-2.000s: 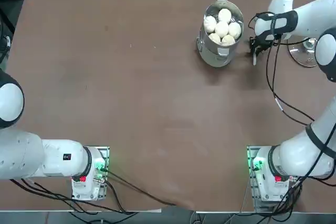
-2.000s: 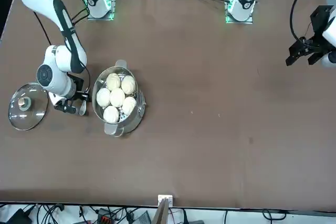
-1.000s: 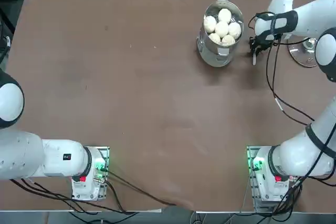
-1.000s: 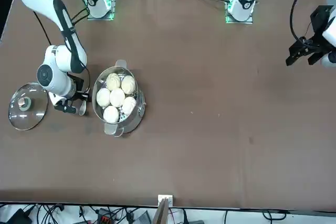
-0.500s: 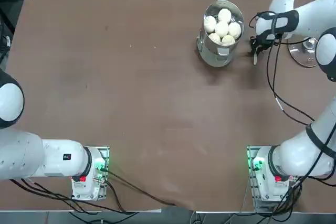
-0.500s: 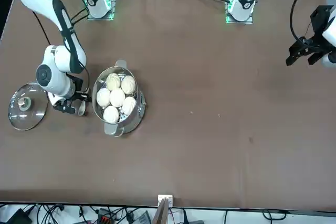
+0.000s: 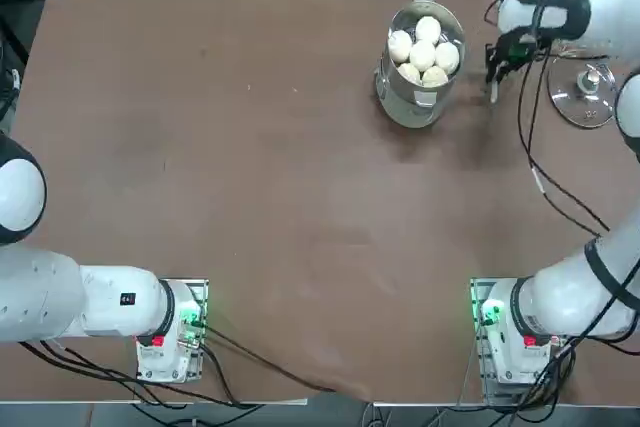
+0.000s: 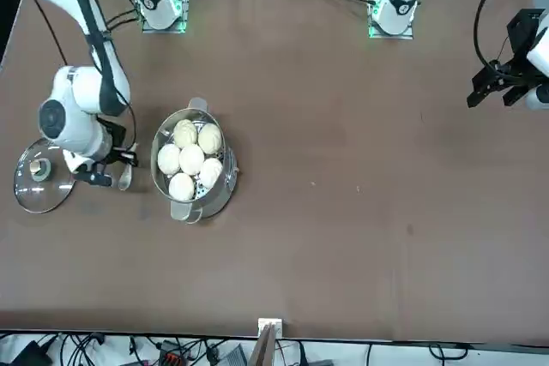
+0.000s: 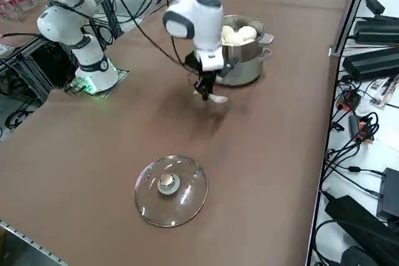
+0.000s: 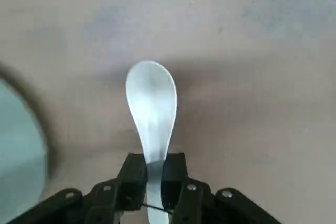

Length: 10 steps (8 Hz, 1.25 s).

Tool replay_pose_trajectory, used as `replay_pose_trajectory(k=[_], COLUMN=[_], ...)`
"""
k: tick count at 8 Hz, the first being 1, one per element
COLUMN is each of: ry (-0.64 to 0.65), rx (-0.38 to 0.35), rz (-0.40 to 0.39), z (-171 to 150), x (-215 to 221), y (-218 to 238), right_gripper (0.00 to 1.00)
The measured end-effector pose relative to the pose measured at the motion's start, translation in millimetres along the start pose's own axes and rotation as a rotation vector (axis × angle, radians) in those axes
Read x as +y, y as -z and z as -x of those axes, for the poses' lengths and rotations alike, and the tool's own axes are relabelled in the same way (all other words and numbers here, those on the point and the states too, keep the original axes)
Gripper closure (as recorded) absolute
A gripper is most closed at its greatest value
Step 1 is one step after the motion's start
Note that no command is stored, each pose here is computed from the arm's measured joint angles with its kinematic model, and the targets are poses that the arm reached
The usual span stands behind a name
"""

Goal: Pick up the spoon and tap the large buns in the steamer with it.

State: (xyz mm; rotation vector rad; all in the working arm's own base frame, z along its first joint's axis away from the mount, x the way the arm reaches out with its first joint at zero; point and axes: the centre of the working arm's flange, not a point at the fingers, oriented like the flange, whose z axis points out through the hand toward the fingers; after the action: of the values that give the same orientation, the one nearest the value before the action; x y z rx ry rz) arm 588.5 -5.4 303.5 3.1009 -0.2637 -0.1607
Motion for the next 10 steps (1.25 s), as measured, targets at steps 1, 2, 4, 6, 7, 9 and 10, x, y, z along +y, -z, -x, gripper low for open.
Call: replay_pose_trajectory(k=[1, 2, 4, 6, 7, 9, 10], ry=[0.011, 0.030, 0.030, 0.011, 0.008, 0.007, 0.009], rx=[-0.009, -0.019, -0.035, -0.045, -0.058, -0.102, -0.125], rz=[-0.001, -0.006, -0.042, -0.076, -0.072, -0.067, -0.079], z=[0.7, 5.4, 22.5, 41.9, 51.7, 64.3, 67.2], x=[-6.4, -21.4, -70.0, -129.6, -156.9, -197.7, -210.5], y=[45.7, 91.7, 163.9, 183.4, 177.9, 156.3, 146.4], right_gripper=[0.81, 0.81, 0.81, 0.81, 0.81, 0.81, 0.81])
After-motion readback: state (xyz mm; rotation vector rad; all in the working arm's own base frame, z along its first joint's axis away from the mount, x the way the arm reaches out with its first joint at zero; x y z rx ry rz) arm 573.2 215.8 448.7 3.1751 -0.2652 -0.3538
